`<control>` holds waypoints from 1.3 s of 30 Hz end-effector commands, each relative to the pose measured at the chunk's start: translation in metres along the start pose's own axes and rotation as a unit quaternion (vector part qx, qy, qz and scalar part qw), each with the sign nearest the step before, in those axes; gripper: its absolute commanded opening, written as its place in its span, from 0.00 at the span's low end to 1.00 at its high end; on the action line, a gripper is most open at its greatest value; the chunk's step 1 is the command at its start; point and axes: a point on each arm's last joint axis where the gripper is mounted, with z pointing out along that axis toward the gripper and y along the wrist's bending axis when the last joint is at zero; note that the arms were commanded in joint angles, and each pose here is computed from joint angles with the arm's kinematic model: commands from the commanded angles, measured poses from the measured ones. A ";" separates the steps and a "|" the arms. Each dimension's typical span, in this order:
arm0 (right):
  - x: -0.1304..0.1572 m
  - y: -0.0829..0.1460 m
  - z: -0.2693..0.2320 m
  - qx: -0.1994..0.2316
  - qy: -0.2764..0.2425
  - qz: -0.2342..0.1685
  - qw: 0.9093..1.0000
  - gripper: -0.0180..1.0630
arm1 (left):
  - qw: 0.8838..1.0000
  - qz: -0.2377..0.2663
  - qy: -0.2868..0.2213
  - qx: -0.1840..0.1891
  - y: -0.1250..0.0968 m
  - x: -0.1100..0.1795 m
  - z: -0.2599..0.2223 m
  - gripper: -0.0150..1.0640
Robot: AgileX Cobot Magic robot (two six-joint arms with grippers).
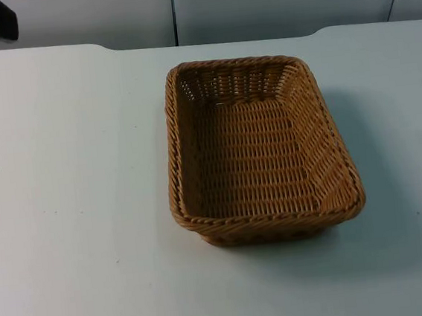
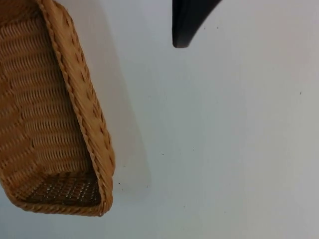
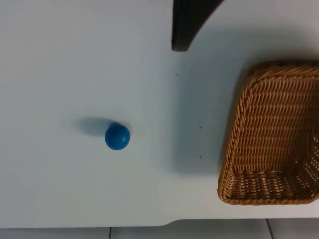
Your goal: Pick up the basket with the left hand and place the ball into the basket with the right hand.
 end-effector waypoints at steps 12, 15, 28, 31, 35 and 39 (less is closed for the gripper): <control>0.001 -0.001 0.001 0.007 -0.002 -0.001 1.000 0.98 | 0.999 -0.012 0.037 0.022 0.014 -0.036 0.051 0.99; 0.001 -0.001 0.001 0.009 -0.002 0.003 1.000 0.98 | 0.998 -0.016 0.050 0.030 0.013 -0.039 0.069 0.99; 0.001 -0.002 0.001 0.015 -0.002 0.009 1.000 0.98 | 0.988 -0.001 0.142 0.064 -0.006 -0.022 0.162 0.99; 0.001 -0.002 0.001 0.015 -0.002 0.009 1.000 0.97 | 0.986 0.007 0.154 0.071 -0.013 -0.018 0.175 0.99; 0.001 -0.002 0.001 0.015 -0.002 0.009 1.000 0.97 | 0.983 0.015 0.166 0.081 -0.025 -0.014 0.195 0.99; 0.001 -0.002 0.001 0.015 -0.002 0.009 1.000 0.97 | 0.981 0.007 0.172 0.087 -0.034 -0.015 0.213 0.99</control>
